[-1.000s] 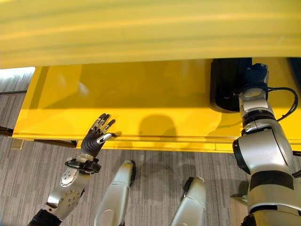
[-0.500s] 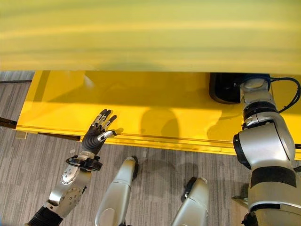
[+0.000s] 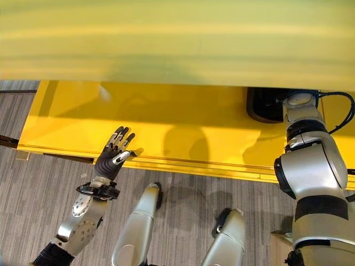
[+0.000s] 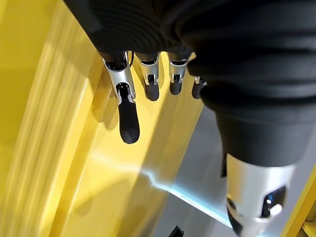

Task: Move parts from the plastic box to the shelf.

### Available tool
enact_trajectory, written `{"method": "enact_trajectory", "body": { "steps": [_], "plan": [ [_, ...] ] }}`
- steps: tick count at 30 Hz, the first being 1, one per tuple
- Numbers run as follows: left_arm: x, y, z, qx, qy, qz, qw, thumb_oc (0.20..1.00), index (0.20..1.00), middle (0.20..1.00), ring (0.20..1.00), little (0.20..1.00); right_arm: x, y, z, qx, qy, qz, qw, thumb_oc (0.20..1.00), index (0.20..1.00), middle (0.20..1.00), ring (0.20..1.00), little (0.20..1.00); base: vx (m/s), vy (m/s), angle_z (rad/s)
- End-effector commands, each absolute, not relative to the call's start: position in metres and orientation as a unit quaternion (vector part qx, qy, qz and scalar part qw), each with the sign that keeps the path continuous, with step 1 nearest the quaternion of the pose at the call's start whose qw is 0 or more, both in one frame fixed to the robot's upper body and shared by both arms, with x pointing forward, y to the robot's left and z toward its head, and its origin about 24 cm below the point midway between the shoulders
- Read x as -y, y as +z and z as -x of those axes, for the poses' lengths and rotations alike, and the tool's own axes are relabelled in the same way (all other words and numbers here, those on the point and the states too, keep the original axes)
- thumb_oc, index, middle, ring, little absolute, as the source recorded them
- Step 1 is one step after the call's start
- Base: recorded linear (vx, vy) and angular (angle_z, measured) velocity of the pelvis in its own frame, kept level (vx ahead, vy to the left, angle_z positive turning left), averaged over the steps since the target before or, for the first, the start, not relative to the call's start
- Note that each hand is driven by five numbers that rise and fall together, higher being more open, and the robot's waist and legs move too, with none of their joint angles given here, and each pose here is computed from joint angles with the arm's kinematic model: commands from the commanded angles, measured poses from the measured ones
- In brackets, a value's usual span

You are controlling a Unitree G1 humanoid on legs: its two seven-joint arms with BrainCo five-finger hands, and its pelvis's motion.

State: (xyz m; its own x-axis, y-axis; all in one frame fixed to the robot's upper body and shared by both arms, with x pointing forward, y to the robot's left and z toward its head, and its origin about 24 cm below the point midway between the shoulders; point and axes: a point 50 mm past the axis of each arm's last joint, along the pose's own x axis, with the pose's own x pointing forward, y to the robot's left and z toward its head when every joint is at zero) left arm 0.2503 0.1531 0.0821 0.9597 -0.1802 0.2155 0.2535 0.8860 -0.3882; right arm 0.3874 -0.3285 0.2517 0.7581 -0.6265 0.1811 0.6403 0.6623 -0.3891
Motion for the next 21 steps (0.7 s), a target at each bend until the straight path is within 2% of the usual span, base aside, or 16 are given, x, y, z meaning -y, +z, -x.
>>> {"method": "enact_trajectory", "body": {
  "steps": [1,13,21],
  "plan": [
    [-0.163,0.097,-0.249,0.121,-0.109,0.199,0.966,1.000,1.000,1.000,1.000,1.000,0.326,0.303,-0.384,0.095,-0.371,0.173,0.907,1.000,1.000,1.000,1.000,1.000,0.00,0.000,0.00],
    [-0.164,0.098,-0.249,0.122,-0.111,0.195,0.967,1.000,1.000,1.000,1.000,1.000,0.325,0.301,-0.384,0.091,-0.375,0.160,0.909,1.000,1.000,1.000,1.000,1.000,0.00,0.000,0.00],
    [-0.165,0.099,-0.251,0.124,-0.107,0.194,0.967,1.000,1.000,1.000,1.000,1.000,0.311,0.309,-0.390,0.109,-0.357,0.190,0.908,1.000,1.000,1.000,1.000,1.000,0.00,0.000,0.00]
  ]
}}
